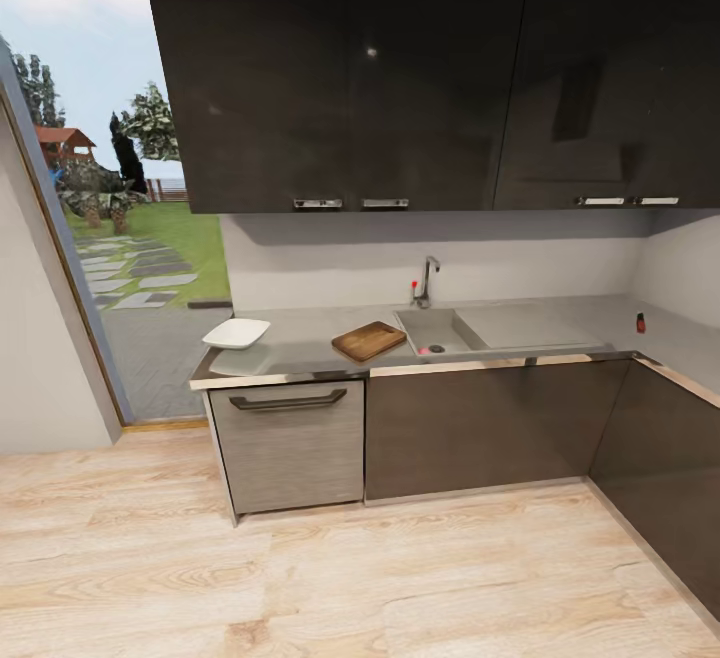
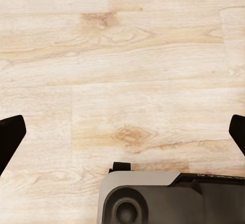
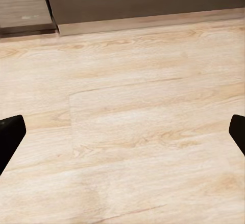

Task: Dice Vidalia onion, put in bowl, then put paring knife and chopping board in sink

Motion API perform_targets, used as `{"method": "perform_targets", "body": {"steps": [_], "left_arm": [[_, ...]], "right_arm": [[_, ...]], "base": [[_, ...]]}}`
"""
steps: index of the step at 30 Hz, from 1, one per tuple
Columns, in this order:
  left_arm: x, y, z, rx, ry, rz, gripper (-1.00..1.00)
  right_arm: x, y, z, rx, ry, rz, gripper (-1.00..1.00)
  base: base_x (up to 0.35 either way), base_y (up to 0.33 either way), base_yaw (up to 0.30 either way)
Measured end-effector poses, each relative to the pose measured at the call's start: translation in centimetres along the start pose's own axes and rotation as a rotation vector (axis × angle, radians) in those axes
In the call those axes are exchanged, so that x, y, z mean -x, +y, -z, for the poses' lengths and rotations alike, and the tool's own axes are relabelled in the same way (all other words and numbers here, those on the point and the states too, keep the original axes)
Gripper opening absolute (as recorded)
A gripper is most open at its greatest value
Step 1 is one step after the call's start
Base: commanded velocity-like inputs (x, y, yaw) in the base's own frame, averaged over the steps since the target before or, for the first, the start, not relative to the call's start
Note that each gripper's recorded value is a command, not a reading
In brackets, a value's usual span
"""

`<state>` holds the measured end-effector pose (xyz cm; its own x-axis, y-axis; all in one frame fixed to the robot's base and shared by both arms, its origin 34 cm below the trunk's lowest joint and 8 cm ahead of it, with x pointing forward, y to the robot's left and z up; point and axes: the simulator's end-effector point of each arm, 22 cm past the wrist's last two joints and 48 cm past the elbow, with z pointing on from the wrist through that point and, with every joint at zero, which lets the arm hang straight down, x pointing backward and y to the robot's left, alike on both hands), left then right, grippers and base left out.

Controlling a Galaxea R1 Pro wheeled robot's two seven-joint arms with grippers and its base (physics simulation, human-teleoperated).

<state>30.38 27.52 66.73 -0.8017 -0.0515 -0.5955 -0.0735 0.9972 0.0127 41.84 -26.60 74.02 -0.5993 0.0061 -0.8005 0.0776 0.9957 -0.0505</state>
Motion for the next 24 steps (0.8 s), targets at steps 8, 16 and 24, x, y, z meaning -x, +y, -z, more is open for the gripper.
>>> {"method": "perform_targets", "body": {"steps": [8,16,24], "left_arm": [[0.01,0.06,0.0,0.001,0.0,0.001,1.0],[0.01,0.04,0.0,0.001,0.0,0.0,1.0],[-0.07,0.0,0.01,-0.001,0.002,-0.001,1.0]], "right_arm": [[0.0,0.01,0.0,0.0,0.0,-0.001,1.0],[0.02,0.0,-0.01,0.0,0.0,0.0,1.0],[-0.02,-0.01,-0.01,0.0,0.001,0.0,1.0]], "base": [[0.0,0.0,0.0],[0.0,0.0,0.0],[0.0,0.0,0.0]]}}
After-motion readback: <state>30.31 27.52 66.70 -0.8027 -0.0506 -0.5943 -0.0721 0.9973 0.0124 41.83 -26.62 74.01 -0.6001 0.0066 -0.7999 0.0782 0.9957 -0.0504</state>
